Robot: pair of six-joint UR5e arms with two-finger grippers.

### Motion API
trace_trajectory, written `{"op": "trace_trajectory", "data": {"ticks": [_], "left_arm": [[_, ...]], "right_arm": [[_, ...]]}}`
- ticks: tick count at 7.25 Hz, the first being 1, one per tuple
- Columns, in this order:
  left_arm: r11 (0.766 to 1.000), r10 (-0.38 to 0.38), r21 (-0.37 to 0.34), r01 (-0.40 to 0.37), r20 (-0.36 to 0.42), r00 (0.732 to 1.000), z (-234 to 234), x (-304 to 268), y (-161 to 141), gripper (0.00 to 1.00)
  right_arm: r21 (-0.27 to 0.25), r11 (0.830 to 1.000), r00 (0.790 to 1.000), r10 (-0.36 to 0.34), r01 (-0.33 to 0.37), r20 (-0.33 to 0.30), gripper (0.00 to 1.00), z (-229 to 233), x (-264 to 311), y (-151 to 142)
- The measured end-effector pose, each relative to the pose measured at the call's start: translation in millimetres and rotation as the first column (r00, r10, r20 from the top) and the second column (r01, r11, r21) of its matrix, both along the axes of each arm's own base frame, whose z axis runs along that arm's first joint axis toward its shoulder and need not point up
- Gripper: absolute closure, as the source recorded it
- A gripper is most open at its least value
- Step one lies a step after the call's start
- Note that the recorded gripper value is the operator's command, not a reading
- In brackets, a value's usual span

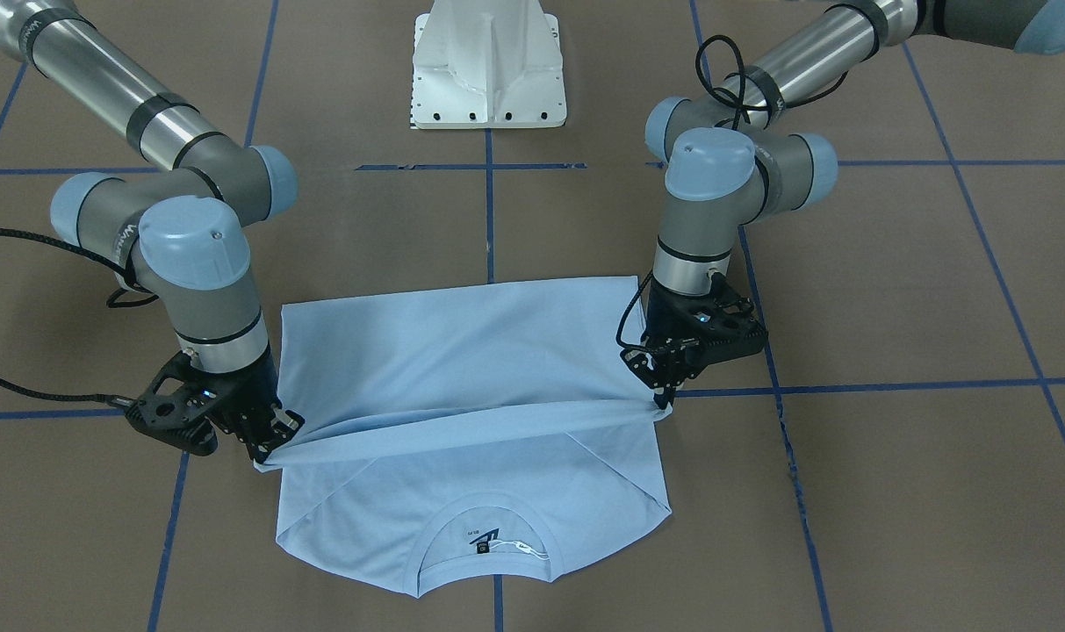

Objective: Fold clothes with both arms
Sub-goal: 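Lift the hem with both grippers and fold it up onto the collar, then release the hem and raise both grippers off the folded shirt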

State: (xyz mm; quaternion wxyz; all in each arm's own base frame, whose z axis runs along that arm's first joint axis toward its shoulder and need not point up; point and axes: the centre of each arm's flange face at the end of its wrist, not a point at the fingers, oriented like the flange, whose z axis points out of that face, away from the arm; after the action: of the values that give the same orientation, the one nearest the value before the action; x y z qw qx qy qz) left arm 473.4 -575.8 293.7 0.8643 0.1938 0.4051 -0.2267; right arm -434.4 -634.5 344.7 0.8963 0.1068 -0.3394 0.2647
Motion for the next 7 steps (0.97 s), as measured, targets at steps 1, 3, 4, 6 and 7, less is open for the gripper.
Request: {"op": "trace_trajectory", "data": {"ticks": [1, 3, 4, 6, 7], "left_arm": [[1.0, -0.024, 0.02, 0.024, 0.007, 1.0, 0, 2, -16, 1.0], [0.997, -0.05, 0.063, 0.049, 0.009, 0.999, 15, 11, -39, 1.0], [0.996, -0.054, 0.072, 0.054, 0.008, 0.998, 25, 16, -44, 1.0], [0.995, -0.057, 0.079, 0.056, 0.004, 0.998, 40, 21, -50, 0.87], [0.995, -0.057, 0.08, 0.057, 0.004, 0.998, 45, 22, -51, 0.75]], "right_arm": [[-0.007, 1.0, 1.0, -0.001, 0.001, -0.016, 1.0, -2, -7, -14], [-0.015, 1.0, 0.999, -0.005, 0.005, -0.038, 1.0, 0, -13, -30], [-0.018, 1.0, 0.999, -0.008, 0.008, -0.047, 1.0, 1, -16, -34], [-0.024, 1.0, 0.998, -0.012, 0.011, -0.062, 0.96, 9, -19, -37], [-0.019, 1.0, 0.998, -0.014, 0.013, -0.059, 0.78, 10, -20, -36]]}}
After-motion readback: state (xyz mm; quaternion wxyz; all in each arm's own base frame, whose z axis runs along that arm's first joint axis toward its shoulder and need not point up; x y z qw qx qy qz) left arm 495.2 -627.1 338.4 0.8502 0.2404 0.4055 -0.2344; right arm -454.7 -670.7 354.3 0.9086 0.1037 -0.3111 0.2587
